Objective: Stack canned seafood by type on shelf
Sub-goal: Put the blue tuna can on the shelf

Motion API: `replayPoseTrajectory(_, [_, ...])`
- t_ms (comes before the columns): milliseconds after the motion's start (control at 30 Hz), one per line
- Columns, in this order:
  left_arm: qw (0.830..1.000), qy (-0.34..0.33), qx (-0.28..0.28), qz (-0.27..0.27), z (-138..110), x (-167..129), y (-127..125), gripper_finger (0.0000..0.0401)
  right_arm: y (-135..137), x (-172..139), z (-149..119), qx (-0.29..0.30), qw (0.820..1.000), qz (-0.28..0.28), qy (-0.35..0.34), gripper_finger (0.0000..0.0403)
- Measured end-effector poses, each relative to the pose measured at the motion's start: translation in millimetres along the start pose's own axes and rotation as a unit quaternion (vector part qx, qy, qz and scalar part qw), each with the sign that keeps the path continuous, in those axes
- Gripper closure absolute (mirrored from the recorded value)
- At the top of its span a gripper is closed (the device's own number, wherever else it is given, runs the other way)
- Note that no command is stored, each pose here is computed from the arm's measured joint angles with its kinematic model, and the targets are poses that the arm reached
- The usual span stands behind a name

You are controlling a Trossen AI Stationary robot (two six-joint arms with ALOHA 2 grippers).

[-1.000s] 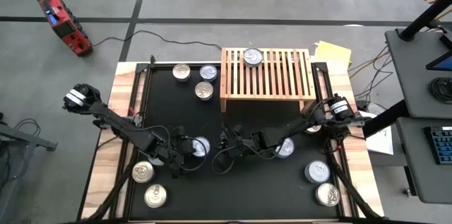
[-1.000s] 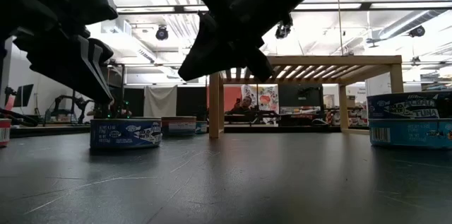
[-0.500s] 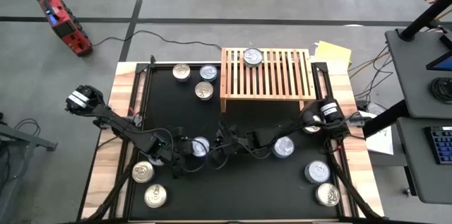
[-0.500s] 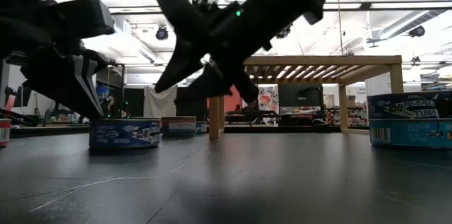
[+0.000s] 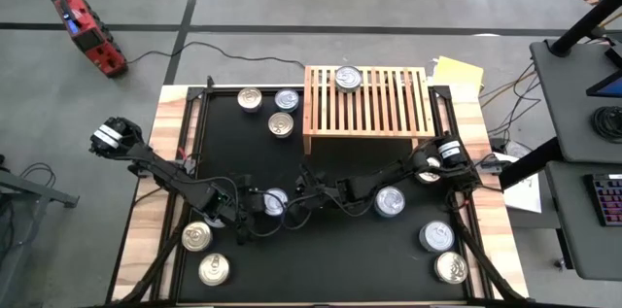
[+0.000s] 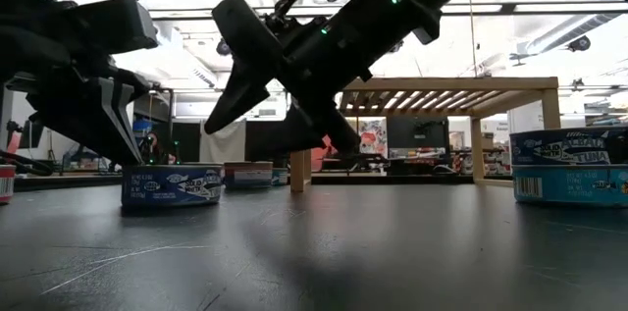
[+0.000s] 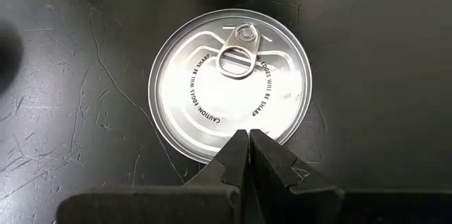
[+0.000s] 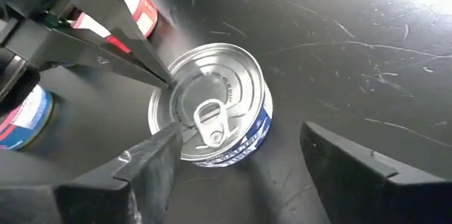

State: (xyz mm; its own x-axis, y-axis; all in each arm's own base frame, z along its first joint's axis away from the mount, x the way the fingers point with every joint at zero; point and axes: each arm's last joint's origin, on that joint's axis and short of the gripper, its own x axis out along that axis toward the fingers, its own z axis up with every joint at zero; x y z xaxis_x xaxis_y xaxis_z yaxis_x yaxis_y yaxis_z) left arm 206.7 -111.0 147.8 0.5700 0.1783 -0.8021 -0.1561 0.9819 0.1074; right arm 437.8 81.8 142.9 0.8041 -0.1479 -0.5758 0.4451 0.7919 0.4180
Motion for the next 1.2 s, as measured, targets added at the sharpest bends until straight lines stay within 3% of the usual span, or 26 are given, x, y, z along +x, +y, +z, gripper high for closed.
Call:
replayPoseTrajectory(367, [1.000,-0.003,-0.007,0.002,-4,-1,-2,0.0400,-3,10,-8,0.000,1.000,0.003,0.003,0.0085])
replayPoseTrajectory(800, [1.000,-0.007,-0.011,-0.001,-6,-2,-6,0.0400,-1,10,-6,0.002,1.000,0.022,0.001,0.0087])
replayPoseTrajectory(1200, [1.000,-0.008,-0.016,-0.001,-7,-2,-6,0.0400,-4,13,-4,0.008,1.000,0.025,-0.008,0.0065])
